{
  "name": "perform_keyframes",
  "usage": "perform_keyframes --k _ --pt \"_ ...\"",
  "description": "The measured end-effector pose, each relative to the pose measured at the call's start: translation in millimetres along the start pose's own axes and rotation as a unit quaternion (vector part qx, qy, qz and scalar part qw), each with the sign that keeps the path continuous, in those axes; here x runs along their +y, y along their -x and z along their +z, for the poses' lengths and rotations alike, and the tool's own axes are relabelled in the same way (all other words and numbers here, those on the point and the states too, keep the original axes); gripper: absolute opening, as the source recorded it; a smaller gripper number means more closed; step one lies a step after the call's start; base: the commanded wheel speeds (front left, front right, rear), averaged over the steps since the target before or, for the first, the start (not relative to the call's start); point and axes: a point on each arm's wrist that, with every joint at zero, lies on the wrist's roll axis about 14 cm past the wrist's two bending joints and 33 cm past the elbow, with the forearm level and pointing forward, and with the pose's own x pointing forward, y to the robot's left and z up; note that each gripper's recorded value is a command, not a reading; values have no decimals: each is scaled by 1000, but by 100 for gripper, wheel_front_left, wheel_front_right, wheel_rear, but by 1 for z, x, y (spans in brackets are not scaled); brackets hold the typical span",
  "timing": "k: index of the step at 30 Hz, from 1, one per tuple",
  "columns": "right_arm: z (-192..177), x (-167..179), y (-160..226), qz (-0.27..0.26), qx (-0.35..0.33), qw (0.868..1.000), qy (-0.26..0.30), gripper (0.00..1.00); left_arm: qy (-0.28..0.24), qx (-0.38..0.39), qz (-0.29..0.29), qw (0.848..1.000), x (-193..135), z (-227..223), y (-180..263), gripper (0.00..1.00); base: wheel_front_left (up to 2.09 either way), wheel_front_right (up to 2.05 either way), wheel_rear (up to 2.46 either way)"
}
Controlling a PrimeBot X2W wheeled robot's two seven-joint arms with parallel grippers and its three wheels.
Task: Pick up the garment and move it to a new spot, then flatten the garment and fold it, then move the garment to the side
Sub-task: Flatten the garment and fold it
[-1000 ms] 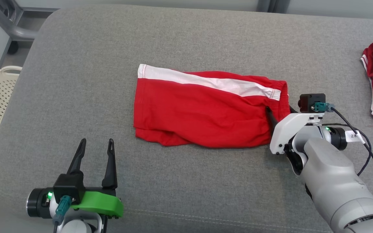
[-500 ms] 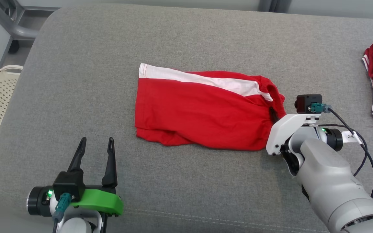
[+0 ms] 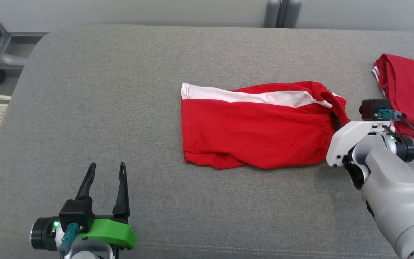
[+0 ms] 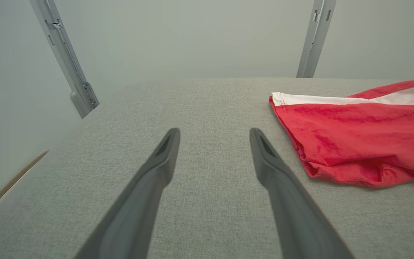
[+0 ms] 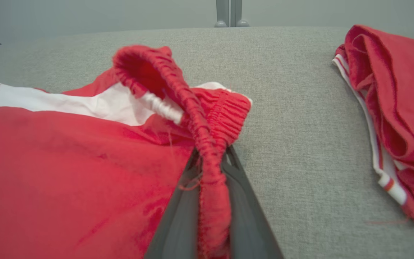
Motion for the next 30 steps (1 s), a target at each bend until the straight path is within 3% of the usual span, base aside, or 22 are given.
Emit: perform_keyframes --k 6,9,21,30 --pt "10 18 6 30 0 999 -28 0 3 -5 -17 1000 -11 3 -4 100 0 0 0" --pt "13 39 9 62 12 995 -71 0 3 -6 -21 1000 -13 4 -4 100 0 0 0" --pt "38 91 23 169 38 960 -221 0 11 -9 -26 1000 -17 5 2 100 0 0 0" --pt "41 136 10 208 69 948 -232 0 25 -3 -11 1000 -11 3 13 100 0 0 0"
